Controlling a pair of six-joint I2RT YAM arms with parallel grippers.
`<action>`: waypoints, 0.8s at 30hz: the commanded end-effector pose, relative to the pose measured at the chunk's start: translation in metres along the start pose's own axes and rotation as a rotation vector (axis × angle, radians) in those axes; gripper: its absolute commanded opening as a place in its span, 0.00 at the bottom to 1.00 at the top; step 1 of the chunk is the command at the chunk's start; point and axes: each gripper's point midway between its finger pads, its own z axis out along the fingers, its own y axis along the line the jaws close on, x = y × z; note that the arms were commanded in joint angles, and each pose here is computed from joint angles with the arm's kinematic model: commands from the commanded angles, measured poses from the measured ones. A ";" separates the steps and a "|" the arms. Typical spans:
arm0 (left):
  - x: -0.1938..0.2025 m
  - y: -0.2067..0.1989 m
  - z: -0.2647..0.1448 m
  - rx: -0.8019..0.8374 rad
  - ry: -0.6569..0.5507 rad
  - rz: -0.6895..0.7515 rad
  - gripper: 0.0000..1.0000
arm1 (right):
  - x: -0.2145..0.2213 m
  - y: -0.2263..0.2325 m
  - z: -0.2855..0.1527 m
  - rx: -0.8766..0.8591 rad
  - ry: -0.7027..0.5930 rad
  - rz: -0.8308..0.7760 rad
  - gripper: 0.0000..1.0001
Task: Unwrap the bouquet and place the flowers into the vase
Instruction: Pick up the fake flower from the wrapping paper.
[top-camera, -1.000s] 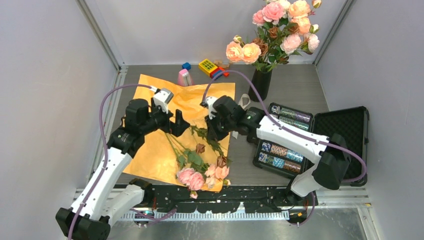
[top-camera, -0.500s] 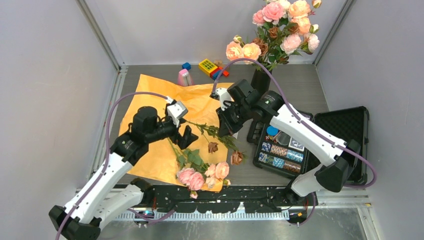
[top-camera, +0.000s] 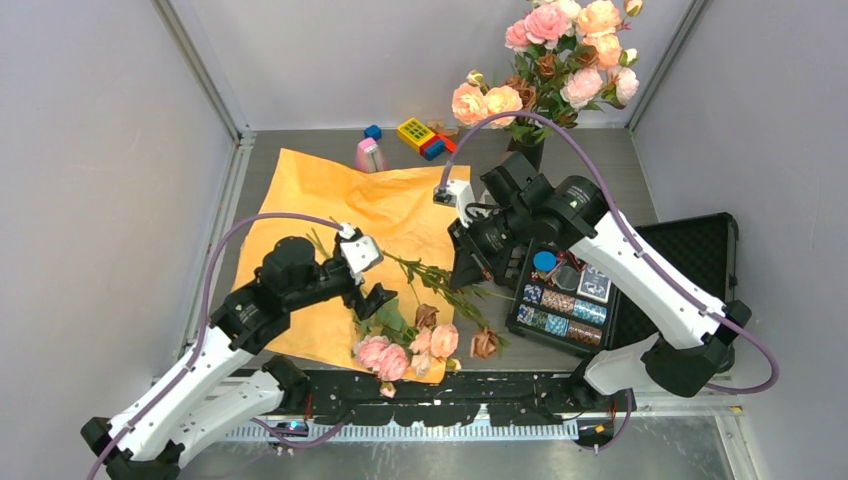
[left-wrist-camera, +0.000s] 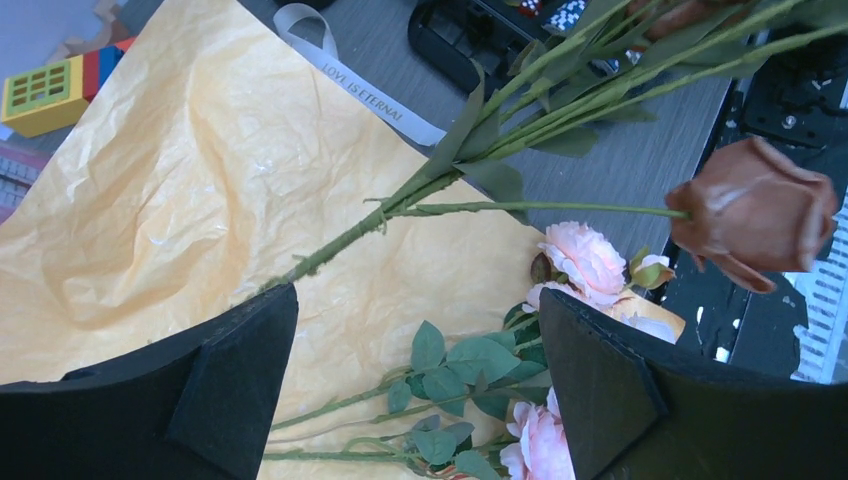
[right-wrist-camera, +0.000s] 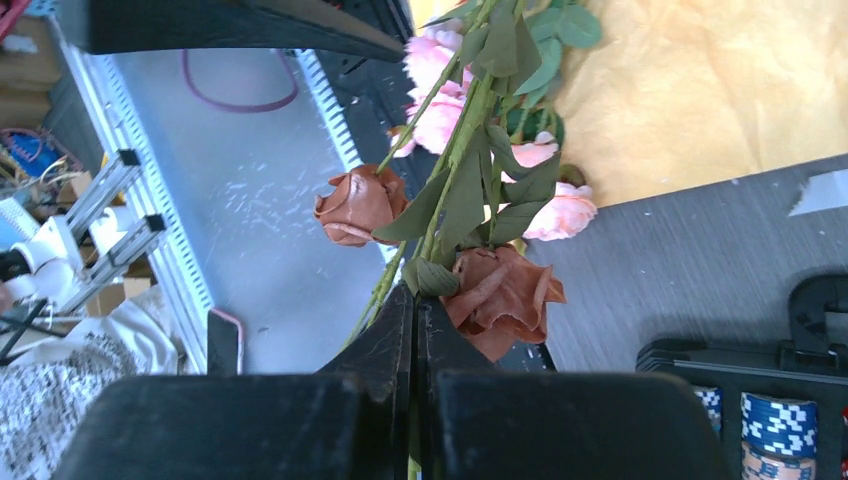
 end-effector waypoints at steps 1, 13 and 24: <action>0.006 -0.001 0.004 -0.010 0.031 0.063 0.93 | 0.001 0.033 -0.024 -0.127 -0.020 -0.064 0.00; 0.009 -0.025 0.015 0.048 0.039 0.123 0.92 | 0.006 0.041 -0.019 -0.209 0.024 -0.060 0.00; 0.010 -0.043 0.025 0.120 0.060 0.114 0.64 | 0.009 0.041 -0.012 -0.232 0.057 -0.046 0.00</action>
